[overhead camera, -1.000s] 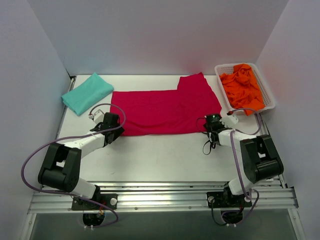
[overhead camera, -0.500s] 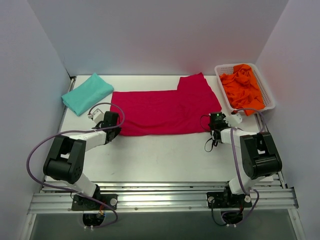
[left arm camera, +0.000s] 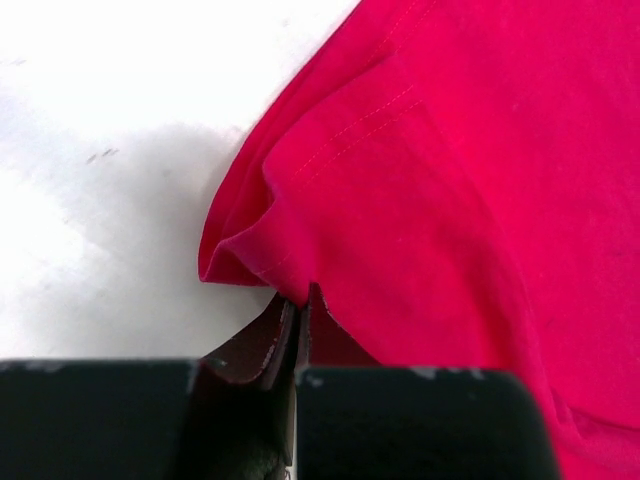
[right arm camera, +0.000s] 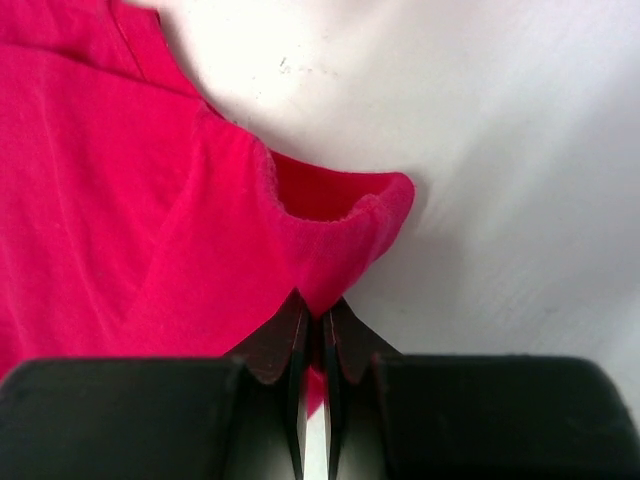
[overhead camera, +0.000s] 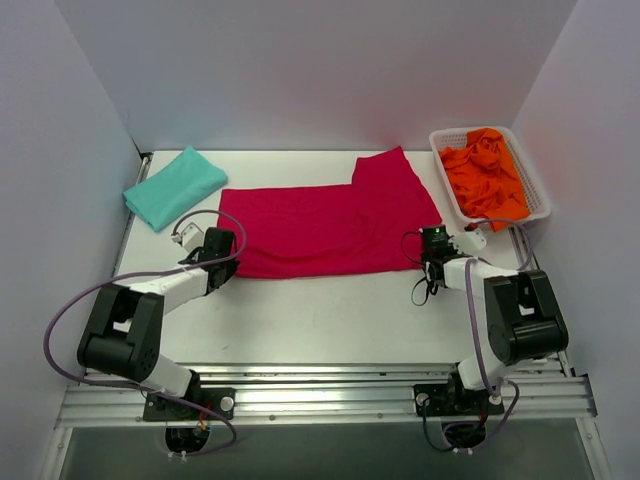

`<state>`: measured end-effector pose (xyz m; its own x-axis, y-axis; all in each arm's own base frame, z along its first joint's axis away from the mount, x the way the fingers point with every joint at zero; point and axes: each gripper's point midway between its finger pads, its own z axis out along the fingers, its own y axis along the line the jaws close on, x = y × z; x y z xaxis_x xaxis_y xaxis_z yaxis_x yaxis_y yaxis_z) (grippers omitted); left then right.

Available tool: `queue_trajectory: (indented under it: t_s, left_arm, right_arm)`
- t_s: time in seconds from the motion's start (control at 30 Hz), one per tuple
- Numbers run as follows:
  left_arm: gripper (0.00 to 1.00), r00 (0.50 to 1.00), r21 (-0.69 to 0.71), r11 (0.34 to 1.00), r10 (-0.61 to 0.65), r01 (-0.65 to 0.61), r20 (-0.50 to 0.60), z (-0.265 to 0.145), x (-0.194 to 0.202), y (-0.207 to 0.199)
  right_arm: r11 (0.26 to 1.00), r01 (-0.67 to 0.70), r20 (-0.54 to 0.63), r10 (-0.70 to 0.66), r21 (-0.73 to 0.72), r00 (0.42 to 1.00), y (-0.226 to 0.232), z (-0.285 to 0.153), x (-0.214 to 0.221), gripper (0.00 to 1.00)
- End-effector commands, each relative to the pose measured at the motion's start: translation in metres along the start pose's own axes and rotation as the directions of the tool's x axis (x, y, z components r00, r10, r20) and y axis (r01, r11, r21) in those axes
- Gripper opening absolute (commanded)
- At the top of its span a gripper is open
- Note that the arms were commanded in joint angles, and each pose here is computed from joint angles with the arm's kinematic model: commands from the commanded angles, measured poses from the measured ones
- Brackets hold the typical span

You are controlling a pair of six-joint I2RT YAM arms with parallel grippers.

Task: Fold and stack the t-shirts
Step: Fold the flattened tshirt in 1/3 of the way

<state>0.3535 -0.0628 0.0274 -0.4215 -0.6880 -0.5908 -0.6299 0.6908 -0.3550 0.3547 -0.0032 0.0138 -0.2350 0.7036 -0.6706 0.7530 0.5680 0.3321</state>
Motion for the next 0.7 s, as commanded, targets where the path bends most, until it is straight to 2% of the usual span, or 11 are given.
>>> queue_trajectory:
  t_s: [0.0,0.27,0.4,0.67]
  left_arm:
    - [0.02,1.0,-0.013,1.0,-0.012,0.012,0.02,-0.019,-0.006,0.013]
    - [0.02,0.999,0.005,1.0,-0.026,0.026,0.021,-0.052,-0.003,0.033]
    - [0.02,0.999,0.017,0.999,-0.039,0.039,0.029,-0.069,-0.004,0.045]
    - [0.02,0.998,0.104,0.993,-0.063,0.062,0.014,-0.106,0.007,0.066]
  right_arm:
    - [0.998,-0.027,0.049,0.025,0.052,0.998,-0.018,-0.019,-0.016,0.0]
    - [0.996,-0.031,0.062,0.026,0.084,0.998,-0.046,-0.058,-0.026,0.0]
    - [0.997,-0.06,0.082,0.056,0.047,0.995,-0.053,-0.081,-0.037,0.0]
    - [0.999,-0.042,0.064,0.041,0.017,0.997,-0.071,-0.108,-0.03,0.0]
